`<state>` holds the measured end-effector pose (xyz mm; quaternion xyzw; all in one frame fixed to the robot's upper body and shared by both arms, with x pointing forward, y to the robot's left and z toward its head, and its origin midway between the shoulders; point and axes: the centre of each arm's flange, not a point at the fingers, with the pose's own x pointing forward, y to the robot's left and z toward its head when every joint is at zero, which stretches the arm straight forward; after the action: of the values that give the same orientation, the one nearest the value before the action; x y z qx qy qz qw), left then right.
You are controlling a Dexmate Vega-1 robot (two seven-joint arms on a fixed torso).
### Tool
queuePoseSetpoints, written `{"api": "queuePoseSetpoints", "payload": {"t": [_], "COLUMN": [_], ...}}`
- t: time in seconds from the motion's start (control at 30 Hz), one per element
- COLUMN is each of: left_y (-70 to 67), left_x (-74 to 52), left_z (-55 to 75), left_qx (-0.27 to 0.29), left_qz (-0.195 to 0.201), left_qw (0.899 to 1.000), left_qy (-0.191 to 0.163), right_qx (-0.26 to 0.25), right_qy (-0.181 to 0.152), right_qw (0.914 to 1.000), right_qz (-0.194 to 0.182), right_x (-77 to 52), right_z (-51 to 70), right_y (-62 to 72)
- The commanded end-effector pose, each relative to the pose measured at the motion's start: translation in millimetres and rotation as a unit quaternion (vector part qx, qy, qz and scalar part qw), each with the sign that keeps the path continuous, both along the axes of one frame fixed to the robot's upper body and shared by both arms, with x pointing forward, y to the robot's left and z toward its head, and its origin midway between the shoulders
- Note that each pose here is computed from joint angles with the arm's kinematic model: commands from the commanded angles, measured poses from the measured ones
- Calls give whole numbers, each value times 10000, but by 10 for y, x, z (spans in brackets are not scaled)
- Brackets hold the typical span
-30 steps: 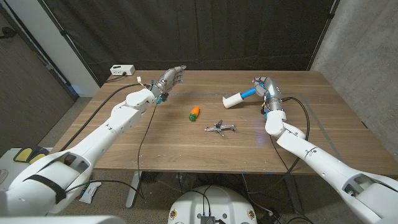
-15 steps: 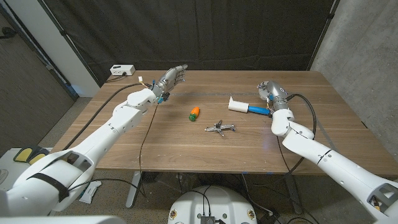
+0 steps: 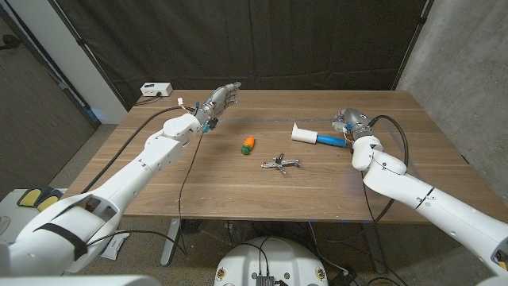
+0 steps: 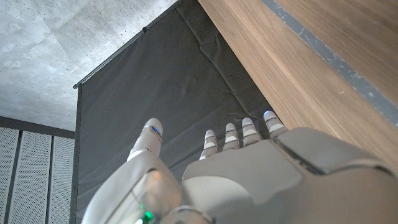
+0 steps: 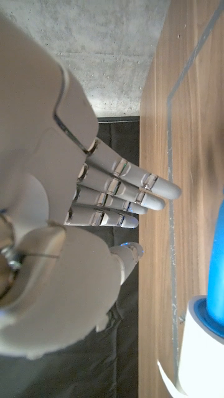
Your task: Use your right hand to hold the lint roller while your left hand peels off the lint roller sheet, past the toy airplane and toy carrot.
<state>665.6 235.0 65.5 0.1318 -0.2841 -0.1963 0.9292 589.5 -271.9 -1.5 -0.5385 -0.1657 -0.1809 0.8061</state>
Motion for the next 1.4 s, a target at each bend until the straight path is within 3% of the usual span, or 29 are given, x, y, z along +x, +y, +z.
{"api": "queuePoseSetpoints", "payload": {"t": [0.03,0.53,1.4], "left_y": [-58,-63,-28], "left_x": [-42,-69,-32], "left_z": [-27,-22,-45], "left_qx": [-13,-36,-189], "left_qz": [-61,-39,-184], "left_qw": [10000,10000,9996], "left_qy": [-6,-28,-79], "right_qx": [-262,-659,-1692], "right_qy": [921,1585,2011], "right_qw": [9952,9851,9631], "right_qz": [-207,-70,-572], "right_x": [-85,-56,119], "right_z": [-40,54,-12], "right_y": [-9,184,522]}}
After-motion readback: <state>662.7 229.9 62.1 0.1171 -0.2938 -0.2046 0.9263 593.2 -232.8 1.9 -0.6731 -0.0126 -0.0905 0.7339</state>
